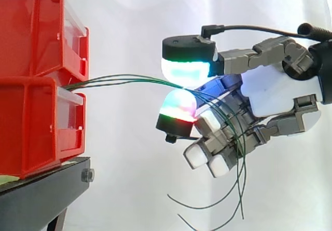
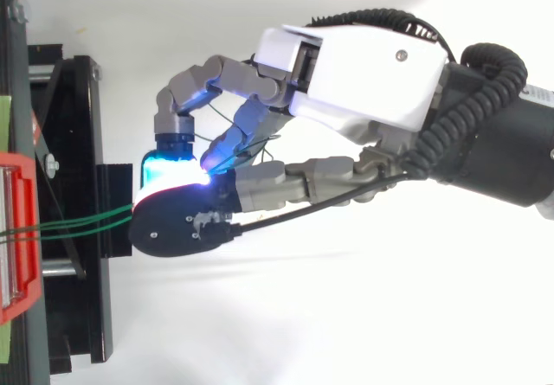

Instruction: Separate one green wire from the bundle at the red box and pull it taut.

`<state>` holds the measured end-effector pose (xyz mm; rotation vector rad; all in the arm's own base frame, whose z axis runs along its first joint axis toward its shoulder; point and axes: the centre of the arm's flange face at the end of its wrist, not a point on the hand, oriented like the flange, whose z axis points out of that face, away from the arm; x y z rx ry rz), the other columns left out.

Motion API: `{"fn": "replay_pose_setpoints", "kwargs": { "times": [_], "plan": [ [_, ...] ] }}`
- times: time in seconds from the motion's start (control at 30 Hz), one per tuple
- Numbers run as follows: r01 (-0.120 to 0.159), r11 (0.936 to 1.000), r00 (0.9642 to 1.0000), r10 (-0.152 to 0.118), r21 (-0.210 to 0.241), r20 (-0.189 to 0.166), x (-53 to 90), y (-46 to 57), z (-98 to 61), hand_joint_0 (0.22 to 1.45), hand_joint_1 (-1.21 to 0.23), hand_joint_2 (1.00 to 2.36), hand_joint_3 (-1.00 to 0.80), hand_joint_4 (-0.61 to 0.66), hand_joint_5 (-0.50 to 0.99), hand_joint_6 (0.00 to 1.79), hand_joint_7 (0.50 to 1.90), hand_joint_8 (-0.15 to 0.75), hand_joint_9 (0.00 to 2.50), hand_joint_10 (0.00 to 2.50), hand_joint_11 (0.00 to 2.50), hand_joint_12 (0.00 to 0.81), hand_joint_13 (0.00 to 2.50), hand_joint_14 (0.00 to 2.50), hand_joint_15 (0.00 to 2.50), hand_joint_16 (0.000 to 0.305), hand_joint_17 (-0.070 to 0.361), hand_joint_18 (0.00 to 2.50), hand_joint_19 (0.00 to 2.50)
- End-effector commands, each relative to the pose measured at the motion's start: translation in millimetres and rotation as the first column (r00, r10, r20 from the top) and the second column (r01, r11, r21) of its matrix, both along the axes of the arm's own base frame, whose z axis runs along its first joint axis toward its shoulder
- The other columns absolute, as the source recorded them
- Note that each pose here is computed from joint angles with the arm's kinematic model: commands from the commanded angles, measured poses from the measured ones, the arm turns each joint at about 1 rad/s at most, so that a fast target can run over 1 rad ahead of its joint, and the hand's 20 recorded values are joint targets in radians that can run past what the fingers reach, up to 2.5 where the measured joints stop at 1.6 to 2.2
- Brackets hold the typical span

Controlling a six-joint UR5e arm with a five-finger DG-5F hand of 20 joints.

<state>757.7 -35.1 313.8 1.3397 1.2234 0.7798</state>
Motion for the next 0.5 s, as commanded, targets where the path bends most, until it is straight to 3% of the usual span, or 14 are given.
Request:
{"fn": "replay_pose_setpoints", "kwargs": {
  "times": [0.0, 0.2, 0.47],
  "plan": [
    [0.000, 1.0000, 1.0000, 0.000, 0.000, 0.000, 0.2, 0.0, -0.4, 0.61, -0.69, 1.02, -0.17, 0.17, -0.16, 0.91, 1.20, 0.364, 1.14, 0.02, 0.73, 0.423, 0.97, 0.02, 0.52, 0.060, 0.135, 0.82, 0.62],
    [0.000, 1.0000, 1.0000, 0.000, 0.000, -0.002, -0.1, -0.1, -1.1, 0.65, -0.79, 1.02, -0.16, 0.08, -0.16, 0.91, 1.25, 0.356, 1.12, 0.02, 0.74, 0.416, 0.96, 0.02, 0.52, 0.059, 0.133, 0.81, 0.60],
    [0.002, 1.0000, 1.0000, -0.002, 0.000, 0.000, 0.2, -0.2, -0.4, 0.70, -0.84, 1.02, -0.27, 0.09, -0.17, 0.92, 1.23, 0.350, 1.11, 0.02, 0.73, 0.405, 0.95, 0.02, 0.52, 0.057, 0.129, 0.80, 0.59]
  ]
}}
